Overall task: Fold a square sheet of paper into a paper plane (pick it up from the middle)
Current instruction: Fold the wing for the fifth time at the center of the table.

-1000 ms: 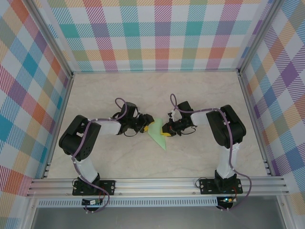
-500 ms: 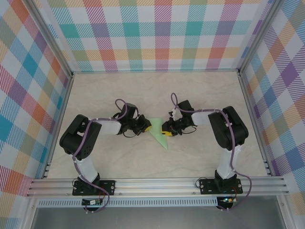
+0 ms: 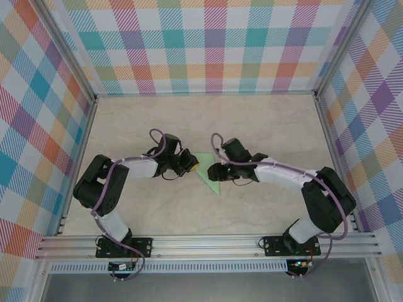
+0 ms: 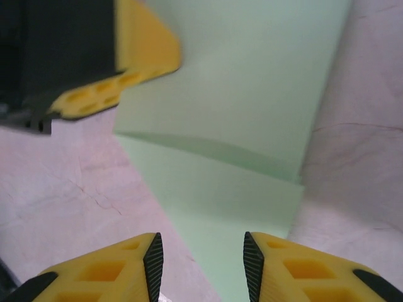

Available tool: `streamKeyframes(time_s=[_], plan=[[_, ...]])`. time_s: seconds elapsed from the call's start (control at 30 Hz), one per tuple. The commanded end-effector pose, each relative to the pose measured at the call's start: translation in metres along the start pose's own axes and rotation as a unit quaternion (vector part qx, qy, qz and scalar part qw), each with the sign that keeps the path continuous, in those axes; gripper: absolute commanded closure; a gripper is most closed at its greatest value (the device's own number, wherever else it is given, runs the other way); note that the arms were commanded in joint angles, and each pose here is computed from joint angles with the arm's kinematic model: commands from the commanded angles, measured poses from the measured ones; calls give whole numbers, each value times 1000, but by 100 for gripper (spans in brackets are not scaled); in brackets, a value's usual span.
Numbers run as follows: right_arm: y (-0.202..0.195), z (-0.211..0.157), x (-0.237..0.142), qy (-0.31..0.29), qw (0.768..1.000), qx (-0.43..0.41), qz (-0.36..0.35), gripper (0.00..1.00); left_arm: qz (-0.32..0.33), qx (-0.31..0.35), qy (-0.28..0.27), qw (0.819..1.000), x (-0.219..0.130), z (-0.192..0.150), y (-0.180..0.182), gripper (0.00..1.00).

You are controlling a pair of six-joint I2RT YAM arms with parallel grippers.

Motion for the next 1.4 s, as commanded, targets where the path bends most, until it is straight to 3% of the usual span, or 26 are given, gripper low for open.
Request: streamKeyframes(time_s=[0.0, 0.27, 0.77, 0.87, 1.07, 1.37], plan=[[9, -8, 2, -4, 992, -88, -90, 58, -8, 4, -7, 1000, -8, 4, -10, 95], [20, -15, 20, 19, 973, -147, -176, 56, -6, 3, -8, 1000, -8, 5, -9, 95], [32, -18, 40, 36, 958, -187, -216, 63, -5, 3, -6, 1000, -7, 4, -9, 95], [38, -21, 41, 36, 955, -204, -210, 55, -5, 3, -6, 1000, -7, 4, -10, 95], [38, -23, 44, 41, 950, -205, -230, 56, -5, 3, -5, 1000, -7, 5, -11, 95], [33, -23, 43, 39, 945, -200, -256, 67, -5, 4, -6, 1000, -8, 4, -11, 95]])
Point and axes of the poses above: each hand's point on the last joint's axis, 136 mm out from that joint toward the fingers, its own x axis out along the fingers, its own y axis along the line the jaws close on, z = x × y, the point moved 7 cm from there along -x, back along the fingers, and after that the axes turned 12 degrees about -x, right-handed, at the moved point
